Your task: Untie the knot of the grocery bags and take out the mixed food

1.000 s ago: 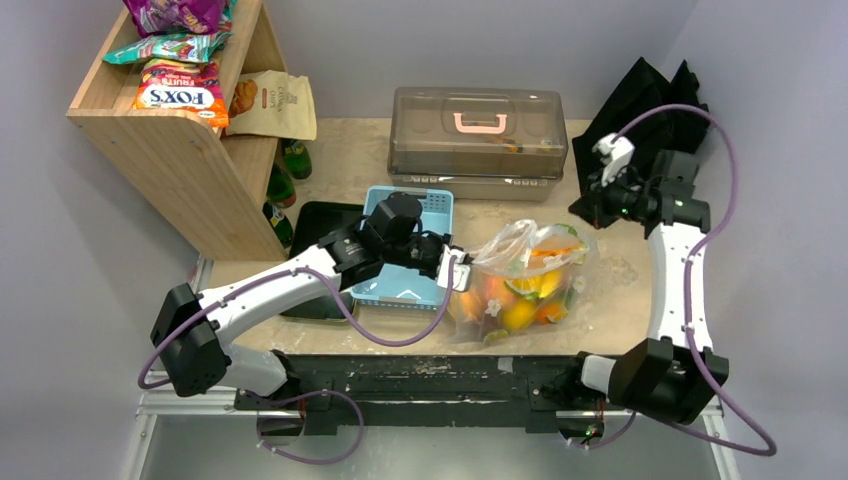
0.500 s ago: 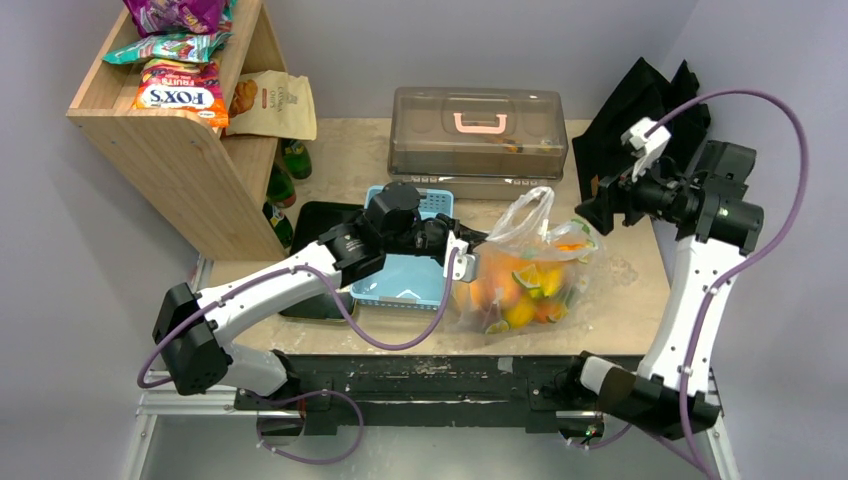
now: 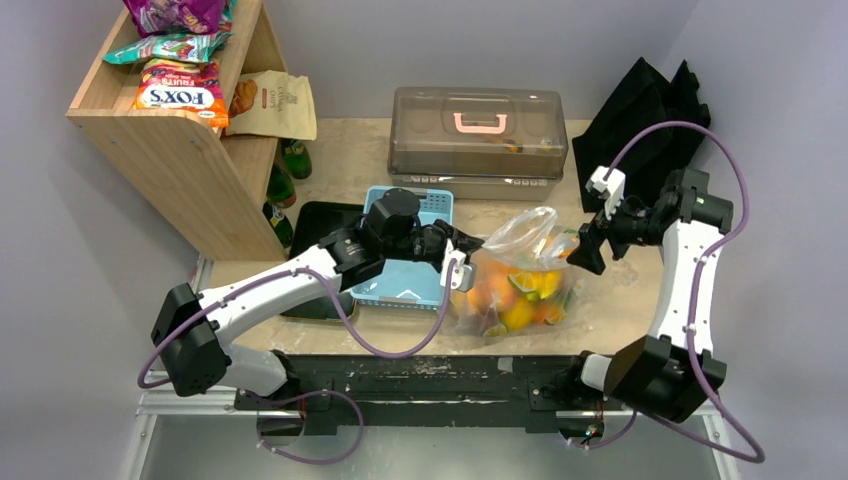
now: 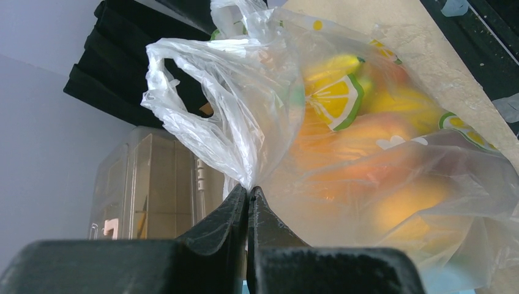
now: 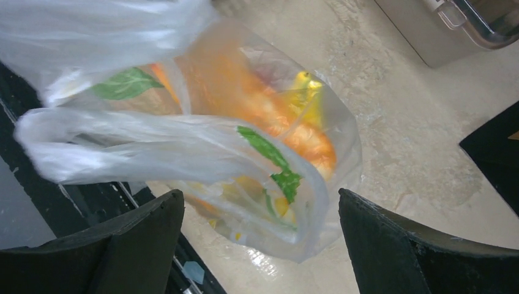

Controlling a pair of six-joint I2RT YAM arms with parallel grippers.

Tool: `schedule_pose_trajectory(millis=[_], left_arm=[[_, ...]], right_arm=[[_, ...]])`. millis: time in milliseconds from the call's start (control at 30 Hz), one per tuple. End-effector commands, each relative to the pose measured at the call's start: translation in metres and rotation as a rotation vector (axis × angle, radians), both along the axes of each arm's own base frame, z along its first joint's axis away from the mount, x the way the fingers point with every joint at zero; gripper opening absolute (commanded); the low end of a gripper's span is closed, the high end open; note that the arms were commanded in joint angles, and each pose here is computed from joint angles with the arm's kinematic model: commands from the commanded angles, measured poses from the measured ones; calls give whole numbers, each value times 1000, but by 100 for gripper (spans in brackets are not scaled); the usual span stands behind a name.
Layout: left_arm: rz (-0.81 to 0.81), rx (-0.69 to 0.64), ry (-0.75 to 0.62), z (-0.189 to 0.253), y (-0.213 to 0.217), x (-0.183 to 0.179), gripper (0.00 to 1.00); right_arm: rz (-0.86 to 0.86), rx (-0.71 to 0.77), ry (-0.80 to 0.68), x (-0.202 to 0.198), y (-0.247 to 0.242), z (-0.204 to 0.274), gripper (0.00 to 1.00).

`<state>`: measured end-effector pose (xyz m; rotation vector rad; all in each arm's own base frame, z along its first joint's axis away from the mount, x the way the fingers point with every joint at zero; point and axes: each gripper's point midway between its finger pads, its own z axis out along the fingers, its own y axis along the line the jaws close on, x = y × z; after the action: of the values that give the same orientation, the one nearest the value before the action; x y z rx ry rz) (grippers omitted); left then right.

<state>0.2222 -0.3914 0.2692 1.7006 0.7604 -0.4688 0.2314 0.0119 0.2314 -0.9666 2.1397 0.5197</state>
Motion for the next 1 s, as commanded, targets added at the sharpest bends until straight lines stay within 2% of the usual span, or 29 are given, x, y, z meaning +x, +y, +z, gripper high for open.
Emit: schedule_pose_trajectory(millis=[0,200,267,300,367,433,500,567,600,733,833,967], left_arm=[[-66,-36,-48,15,0,-15,0],[-72,-35,-47,16,-2,-19,0],[-67,-34,-50,16,-2,-18,0],[-65,-34,-50,16,-2,-18,0],[-56,-31,-53,15,0,-17,0],[-46,-31,-55,14,0,-15,0],[-24,-32,-43,12,1,-13,0],[12,-79,-48,20,-2,-5,0],[31,-104,-46,25,-9,1,1],[21,-142,-48,42,-29,5,0],[16,-153,-84,44,-35,8,0],[-34,-28,-141,-4,-25,2,2]], right_arm=[[9,1,-60,35,-1,-10,92],[38,-9,-47,52,24,-32,85],[10,5,-51,58,24,-31,75],[7,8,-42,59,24,-31,65],[18,13,-11,56,24,-31,37],[15,32,22,53,26,-28,0],[-68,31,6,60,17,-17,0],[-250,92,-56,78,-1,12,0],[-411,193,-169,94,-21,64,0],[-506,300,-256,95,-27,129,0],[-537,335,-291,89,-26,145,0],[-511,316,-212,68,-15,108,0]])
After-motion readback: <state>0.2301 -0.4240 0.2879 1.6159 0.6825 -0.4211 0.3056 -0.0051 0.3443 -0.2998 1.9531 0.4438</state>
